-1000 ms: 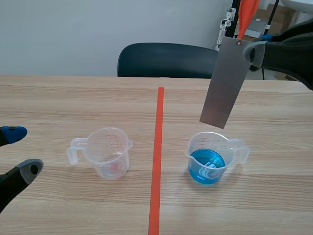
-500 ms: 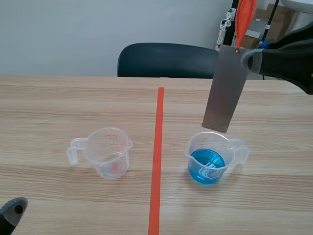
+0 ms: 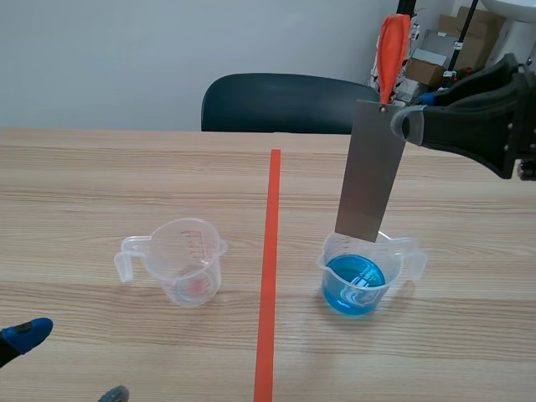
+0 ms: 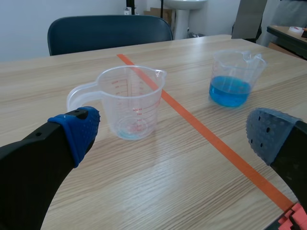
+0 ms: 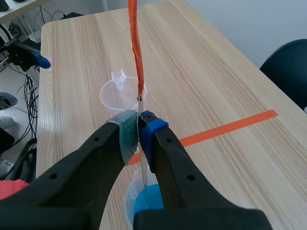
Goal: Do the redox reaction experiment. lower the plate into the blue solution
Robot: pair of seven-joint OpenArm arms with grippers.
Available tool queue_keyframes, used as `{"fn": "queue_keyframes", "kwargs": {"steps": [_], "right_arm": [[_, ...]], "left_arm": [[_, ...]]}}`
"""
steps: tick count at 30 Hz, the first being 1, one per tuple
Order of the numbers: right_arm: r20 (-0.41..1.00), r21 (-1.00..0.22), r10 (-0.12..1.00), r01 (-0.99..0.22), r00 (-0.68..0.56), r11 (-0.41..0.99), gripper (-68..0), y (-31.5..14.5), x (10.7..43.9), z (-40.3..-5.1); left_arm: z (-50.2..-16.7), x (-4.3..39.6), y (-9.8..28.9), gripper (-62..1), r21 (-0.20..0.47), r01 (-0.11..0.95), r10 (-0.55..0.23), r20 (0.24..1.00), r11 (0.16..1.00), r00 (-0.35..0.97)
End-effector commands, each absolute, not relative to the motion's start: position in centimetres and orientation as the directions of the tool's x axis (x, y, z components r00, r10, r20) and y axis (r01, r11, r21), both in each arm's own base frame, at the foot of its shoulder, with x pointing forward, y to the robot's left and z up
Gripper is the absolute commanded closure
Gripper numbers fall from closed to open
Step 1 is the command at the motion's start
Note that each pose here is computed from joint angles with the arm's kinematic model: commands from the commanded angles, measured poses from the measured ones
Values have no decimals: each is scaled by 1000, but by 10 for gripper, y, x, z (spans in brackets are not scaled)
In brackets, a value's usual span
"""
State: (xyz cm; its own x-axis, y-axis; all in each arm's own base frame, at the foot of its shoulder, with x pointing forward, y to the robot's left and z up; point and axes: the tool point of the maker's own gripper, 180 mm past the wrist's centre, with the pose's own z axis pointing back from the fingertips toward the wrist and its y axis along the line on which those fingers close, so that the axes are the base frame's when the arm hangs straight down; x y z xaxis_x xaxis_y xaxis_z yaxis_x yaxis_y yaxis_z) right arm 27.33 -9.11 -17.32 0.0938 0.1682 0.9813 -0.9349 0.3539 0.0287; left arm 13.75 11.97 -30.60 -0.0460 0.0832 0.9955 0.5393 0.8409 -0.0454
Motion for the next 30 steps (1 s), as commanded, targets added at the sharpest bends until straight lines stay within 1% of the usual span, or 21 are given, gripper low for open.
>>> {"fn": "queue_keyframes", "kwargs": {"steps": [1,7,9,12,17,19,21,24,25,26,30], "right_arm": [[988,-8,147,-928,51,371,-6,-93,281,-159],[985,-30,170,-928,36,370,-6,-93,281,-162],[984,-35,177,-929,33,368,-6,-93,281,-163],[983,-36,180,-928,34,370,-6,-94,282,-164],[982,-34,185,-920,42,391,-6,-97,289,-173],[981,-25,184,-916,54,401,-6,-99,290,-179],[981,-18,186,-913,64,407,-6,-101,292,-184],[978,-23,197,-913,64,406,-6,-101,291,-191],[978,-22,197,-914,64,406,-6,-101,291,-192],[978,-19,199,-913,68,406,-6,-101,291,-195],[976,-17,205,-915,72,403,-6,-100,290,-202]], "left_arm": [[-293,147,119,-623,-18,551,90,991,834,-103],[-294,153,107,-623,33,605,52,991,795,-123],[-298,151,102,-623,37,636,42,993,771,-109],[-299,148,98,-623,46,651,36,993,758,-113],[-300,143,96,-623,-21,672,90,994,740,-69],[-302,143,97,-623,-33,664,97,993,747,-60],[-310,142,97,-623,-35,663,73,997,748,-29],[-333,140,98,-623,-32,660,-8,998,750,57],[-339,139,98,-623,-37,659,-23,996,751,83],[-343,138,99,-623,-42,658,-30,995,752,98],[-343,136,97,-623,-53,658,-15,995,751,98]]}}
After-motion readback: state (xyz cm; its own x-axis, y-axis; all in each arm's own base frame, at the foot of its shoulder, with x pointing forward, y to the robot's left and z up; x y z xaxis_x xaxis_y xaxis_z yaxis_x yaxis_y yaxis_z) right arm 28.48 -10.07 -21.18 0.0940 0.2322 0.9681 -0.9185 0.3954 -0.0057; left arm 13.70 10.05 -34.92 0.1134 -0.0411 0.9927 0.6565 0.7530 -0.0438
